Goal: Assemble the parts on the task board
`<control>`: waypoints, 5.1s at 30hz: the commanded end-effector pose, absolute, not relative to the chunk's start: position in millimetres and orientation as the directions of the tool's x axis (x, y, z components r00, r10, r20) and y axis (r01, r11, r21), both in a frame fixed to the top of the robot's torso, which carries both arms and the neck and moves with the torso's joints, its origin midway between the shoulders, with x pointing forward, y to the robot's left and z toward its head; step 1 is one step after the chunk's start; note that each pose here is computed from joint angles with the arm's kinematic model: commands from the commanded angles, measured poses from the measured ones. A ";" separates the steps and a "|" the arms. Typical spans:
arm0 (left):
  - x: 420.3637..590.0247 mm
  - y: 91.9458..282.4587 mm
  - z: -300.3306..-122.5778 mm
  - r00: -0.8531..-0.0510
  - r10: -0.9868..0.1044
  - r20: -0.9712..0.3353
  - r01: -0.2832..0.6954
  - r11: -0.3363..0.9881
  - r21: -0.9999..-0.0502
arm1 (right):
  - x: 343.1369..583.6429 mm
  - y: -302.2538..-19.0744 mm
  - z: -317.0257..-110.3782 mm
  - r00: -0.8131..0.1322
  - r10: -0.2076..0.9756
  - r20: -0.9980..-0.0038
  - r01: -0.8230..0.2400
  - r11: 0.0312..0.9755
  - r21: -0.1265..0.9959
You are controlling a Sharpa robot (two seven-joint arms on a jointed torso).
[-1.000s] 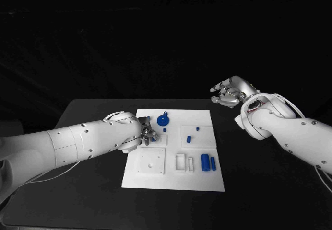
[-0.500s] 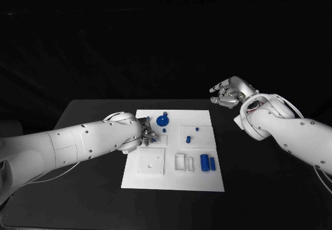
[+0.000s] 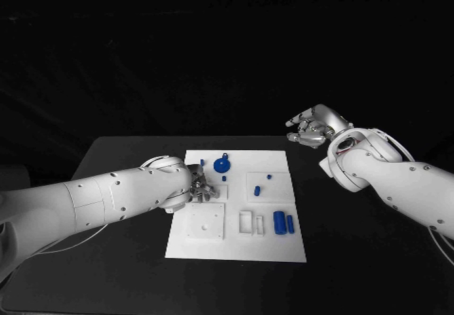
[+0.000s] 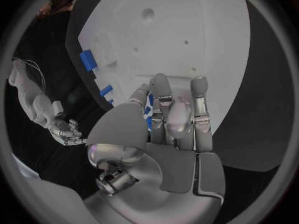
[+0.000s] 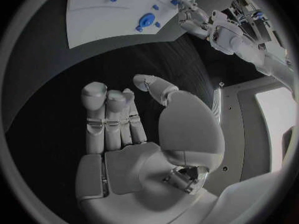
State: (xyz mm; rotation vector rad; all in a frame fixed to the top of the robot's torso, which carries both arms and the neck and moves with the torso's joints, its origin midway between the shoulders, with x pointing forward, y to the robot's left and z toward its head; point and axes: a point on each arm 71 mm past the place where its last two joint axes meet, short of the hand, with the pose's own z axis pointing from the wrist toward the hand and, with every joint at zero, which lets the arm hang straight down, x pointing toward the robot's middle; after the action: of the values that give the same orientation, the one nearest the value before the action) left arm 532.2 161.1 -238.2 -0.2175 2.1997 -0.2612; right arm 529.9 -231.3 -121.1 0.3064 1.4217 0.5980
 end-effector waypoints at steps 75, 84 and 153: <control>625.2 226.3 -165.7 -0.519 -0.419 -0.745 -0.223 0.908 -0.356 | 528.1 -223.8 -117.9 0.015 0.606 -0.795 -0.215 0.779 0.589; 625.7 226.8 -166.9 -0.528 -0.416 -0.741 -0.225 0.909 -0.350 | 528.2 -222.6 -117.4 0.014 0.607 -0.794 -0.217 0.777 0.591; 595.1 232.2 -158.2 -0.444 -0.519 -0.731 -0.230 0.854 -0.467 | 530.2 -231.6 -120.0 0.009 0.589 -0.808 -0.193 0.794 0.576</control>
State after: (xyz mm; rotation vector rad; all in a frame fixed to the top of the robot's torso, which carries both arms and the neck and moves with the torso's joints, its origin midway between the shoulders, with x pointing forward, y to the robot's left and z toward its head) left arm 596.7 231.9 -161.1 -0.4998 2.0843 -0.4002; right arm 529.9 -231.9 -119.6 0.3549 1.4296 0.6311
